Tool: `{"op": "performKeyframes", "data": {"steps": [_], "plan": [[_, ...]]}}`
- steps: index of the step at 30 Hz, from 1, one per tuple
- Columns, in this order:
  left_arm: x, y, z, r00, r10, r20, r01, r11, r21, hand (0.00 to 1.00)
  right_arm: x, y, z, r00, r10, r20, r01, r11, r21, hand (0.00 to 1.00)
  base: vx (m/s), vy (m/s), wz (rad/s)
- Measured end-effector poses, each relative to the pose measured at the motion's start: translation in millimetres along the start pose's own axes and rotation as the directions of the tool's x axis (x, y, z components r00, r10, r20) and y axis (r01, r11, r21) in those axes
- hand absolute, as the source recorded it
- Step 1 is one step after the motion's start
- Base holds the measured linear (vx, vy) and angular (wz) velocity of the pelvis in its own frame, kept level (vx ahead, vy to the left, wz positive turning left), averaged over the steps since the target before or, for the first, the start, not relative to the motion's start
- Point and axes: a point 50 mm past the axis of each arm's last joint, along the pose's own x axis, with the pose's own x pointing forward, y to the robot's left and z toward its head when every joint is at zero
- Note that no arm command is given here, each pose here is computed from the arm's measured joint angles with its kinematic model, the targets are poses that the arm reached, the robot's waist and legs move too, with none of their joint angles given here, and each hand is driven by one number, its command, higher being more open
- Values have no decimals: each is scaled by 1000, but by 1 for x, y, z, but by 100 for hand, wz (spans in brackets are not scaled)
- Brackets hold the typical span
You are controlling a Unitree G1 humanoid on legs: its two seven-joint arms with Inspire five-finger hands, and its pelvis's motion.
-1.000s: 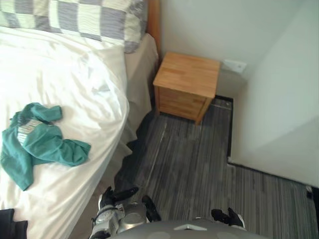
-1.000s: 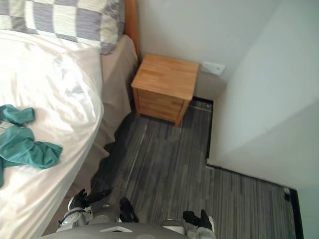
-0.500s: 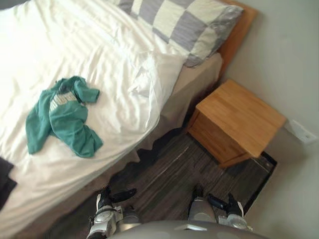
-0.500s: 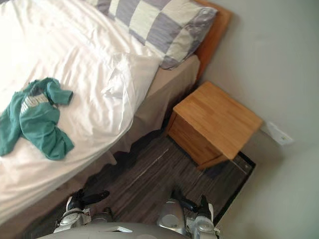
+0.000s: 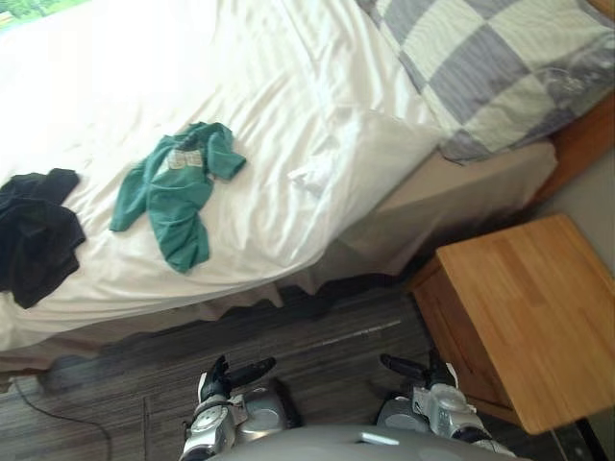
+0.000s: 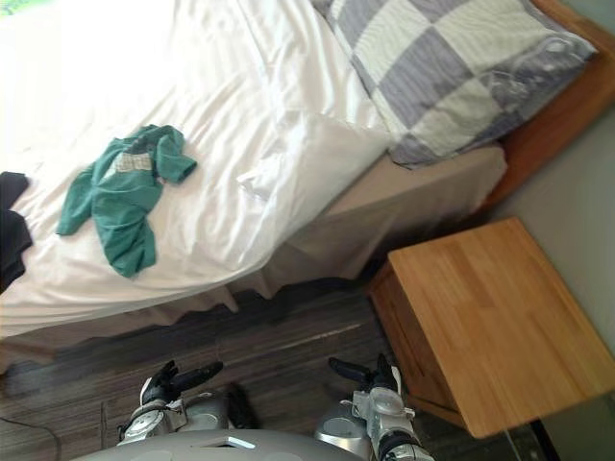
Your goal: Tidy up the quilt and then pick up the clothes from the bed and put them into the laundry hamper
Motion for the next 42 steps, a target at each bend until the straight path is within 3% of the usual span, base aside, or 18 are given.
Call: {"op": "performKeyframes", "data": {"steps": [11, 16, 20, 24, 30, 33, 37, 42], "plan": [[2, 14, -7, 997, 36, -66, -37, 999, -16, 100, -7, 12, -12, 1000, -9, -19, 11, 995, 96, 100, 137, -61, 38], [4, 21, 0, 998, 34, -44, -31, 997, 68, 100, -11, 11, -16, 998, -48, -38, 57, 951, 304, 100, 86, -89, 20], [6, 28, 2, 998, 51, -45, -46, 993, 105, 100, -17, -8, -42, 977, -166, -131, 204, 902, 380, 100, 129, -212, 49], [1, 18, -14, 994, 55, -97, -49, 997, 57, 100, -21, -47, -57, 910, -343, -233, 414, 774, 479, 100, 152, -73, -17], [-4, 25, -26, 987, 92, -129, -95, 995, -22, 100, -30, -77, -74, 814, -431, -389, 575, 508, 641, 100, 36, 9, -42], [-6, 26, -31, 984, 105, -140, -114, 992, -55, 100, -39, -98, -57, 788, -521, -327, 573, 427, 699, 100, -29, 15, -20], [-7, 27, -33, 984, 104, -143, -108, 994, -21, 100, -58, -146, 11, 702, -708, -73, 472, 386, 792, 100, -54, -14, -8], [-6, 21, -29, 991, 65, -115, -57, 996, 70, 100, -73, -172, 87, 571, -803, 171, 388, 448, 805, 100, -88, -21, 2]]}}
